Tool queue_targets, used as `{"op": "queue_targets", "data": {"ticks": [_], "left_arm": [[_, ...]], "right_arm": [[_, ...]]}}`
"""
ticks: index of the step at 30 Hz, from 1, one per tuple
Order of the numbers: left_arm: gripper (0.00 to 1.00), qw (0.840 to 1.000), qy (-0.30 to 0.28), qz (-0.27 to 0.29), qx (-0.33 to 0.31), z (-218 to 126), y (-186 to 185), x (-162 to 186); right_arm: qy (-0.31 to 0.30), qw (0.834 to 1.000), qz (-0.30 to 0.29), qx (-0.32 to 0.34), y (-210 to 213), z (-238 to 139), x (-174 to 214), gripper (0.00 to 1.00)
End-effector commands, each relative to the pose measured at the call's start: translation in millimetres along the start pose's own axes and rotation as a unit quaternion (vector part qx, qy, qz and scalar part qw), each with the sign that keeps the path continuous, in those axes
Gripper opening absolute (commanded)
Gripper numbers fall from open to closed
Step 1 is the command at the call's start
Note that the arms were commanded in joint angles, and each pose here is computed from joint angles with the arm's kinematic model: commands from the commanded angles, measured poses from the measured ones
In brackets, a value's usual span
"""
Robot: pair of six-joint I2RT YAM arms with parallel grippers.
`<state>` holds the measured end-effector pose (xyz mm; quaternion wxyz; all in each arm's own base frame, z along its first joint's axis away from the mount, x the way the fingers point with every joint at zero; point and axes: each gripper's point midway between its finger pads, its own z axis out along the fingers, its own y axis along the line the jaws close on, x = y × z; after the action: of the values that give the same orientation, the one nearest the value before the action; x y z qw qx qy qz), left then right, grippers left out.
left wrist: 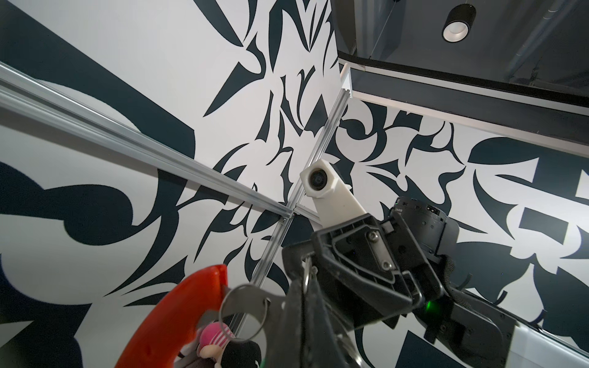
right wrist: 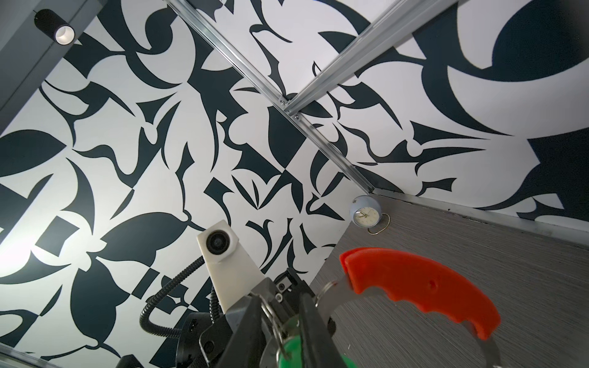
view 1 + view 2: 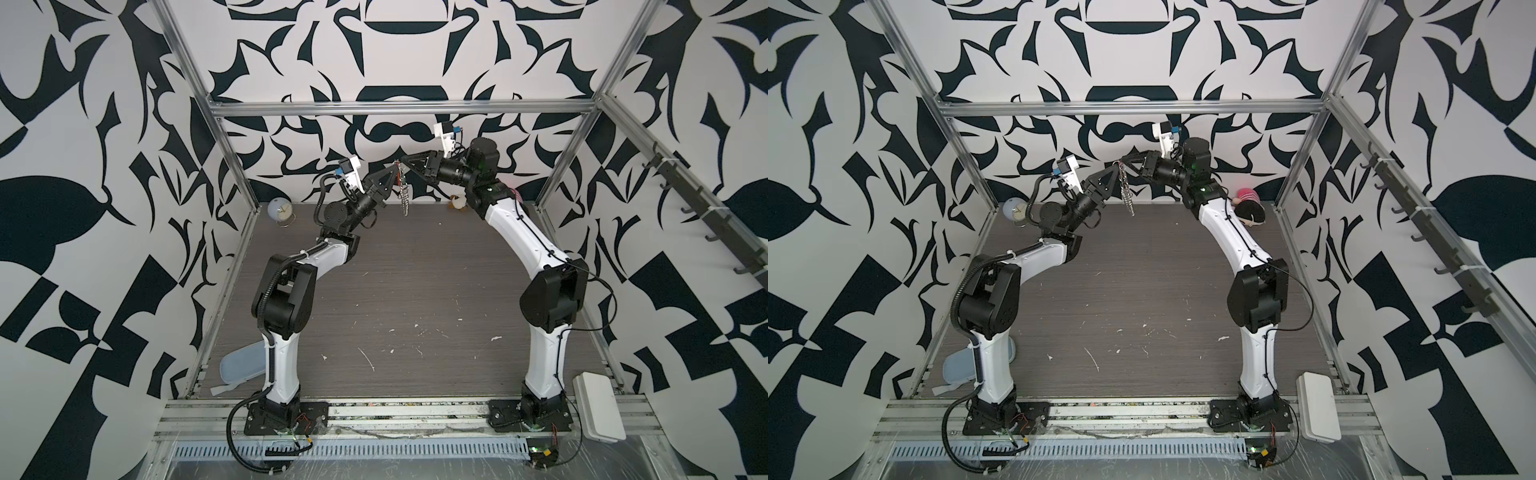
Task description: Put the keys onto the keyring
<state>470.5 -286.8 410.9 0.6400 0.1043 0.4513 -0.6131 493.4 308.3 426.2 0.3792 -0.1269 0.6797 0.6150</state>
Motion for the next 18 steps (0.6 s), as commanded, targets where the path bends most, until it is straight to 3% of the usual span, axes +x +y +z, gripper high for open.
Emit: {"op": "queue_targets", "data": {"ticks": [1, 9, 13, 18], "left_arm": [[0.0, 0.998, -0.037, 0.019, 0.046, 9.4, -26.9, -26.6], [0.0, 0.998, -0.041, 0.015, 0.049, 11.5, -29.7, -29.6], [0.0, 0.998, -0.04, 0.014, 0.049, 11.6, -29.0, -28.7], [0.0, 0.998, -0.039, 0.011, 0.047, 11.4, -26.8, -26.5]], "right_arm": [[-0.016, 0.998, -0.037, -0.038, 42.0, -10.9, -14.5, 0.25], [-0.014, 0.998, -0.036, -0.042, 41.4, -9.5, -13.9, 0.22], [-0.015, 0.998, -0.036, -0.046, 44.1, -8.5, -15.7, 0.11], [-0.009, 0.997, -0.041, -0.058, 52.6, -6.1, -12.4, 0.12]]}}
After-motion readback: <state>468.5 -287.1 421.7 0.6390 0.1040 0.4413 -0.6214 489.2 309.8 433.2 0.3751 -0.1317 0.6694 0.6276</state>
